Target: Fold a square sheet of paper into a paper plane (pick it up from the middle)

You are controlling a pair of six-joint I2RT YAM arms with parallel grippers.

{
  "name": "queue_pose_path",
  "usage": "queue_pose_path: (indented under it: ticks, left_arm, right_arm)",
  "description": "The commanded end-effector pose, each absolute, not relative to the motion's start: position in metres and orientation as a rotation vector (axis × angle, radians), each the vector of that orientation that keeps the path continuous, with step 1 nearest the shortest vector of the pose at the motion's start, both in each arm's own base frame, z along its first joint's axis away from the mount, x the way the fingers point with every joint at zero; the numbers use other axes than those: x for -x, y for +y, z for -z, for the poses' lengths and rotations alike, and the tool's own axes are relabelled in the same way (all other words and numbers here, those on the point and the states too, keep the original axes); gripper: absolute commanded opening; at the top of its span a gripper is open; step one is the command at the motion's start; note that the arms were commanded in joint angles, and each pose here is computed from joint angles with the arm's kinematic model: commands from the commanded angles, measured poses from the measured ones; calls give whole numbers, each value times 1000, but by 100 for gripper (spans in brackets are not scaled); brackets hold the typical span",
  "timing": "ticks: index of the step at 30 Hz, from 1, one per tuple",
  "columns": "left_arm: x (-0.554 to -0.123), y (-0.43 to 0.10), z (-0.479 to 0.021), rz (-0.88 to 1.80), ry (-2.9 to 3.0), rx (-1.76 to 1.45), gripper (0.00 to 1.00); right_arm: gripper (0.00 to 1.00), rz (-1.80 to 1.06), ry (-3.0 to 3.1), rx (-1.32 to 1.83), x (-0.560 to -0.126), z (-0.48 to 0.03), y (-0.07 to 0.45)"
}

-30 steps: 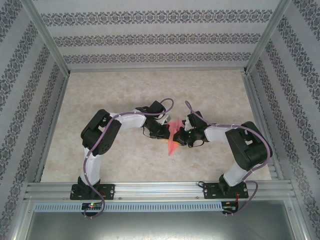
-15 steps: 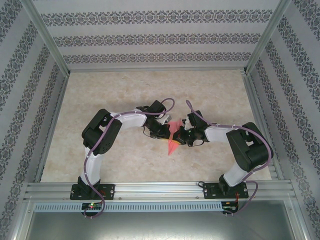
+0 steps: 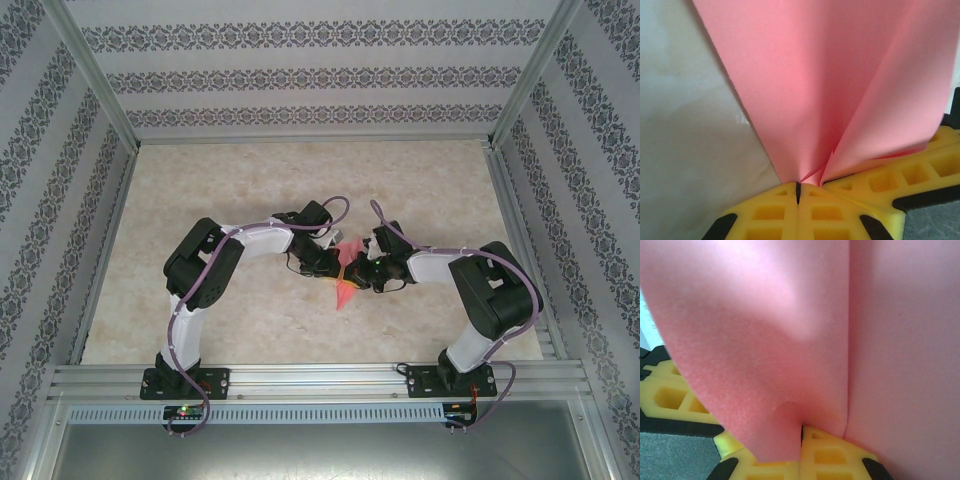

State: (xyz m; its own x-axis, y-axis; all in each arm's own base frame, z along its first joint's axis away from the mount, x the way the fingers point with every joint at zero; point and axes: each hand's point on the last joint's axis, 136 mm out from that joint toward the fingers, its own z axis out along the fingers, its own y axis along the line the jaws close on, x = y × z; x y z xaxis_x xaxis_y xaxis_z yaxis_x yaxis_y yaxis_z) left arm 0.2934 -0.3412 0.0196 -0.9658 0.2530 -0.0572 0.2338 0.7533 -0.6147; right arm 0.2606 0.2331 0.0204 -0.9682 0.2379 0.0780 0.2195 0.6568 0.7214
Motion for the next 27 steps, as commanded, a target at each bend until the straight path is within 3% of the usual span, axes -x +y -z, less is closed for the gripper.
queue_pose_path:
  ticks: [1,16,23,27]
  left_arm:
    - [-282,-327,14,-846,-2916,408,0]
    - [-287,-341,-7,-963,-2904,407,1]
    - [-292,-343,-27,-1008,-2926,414,4]
    - [-297,-344,-39,-1031,-2943,415,7]
  right_arm:
    - [1,-1186,2860,-354,-261,-17,235]
    - [7,-1140,2901,-369,-253,-1,229]
    - [24,-1126,2910,-348,-249,1,225]
    - [27,-1126,2911,-333,-247,1,224]
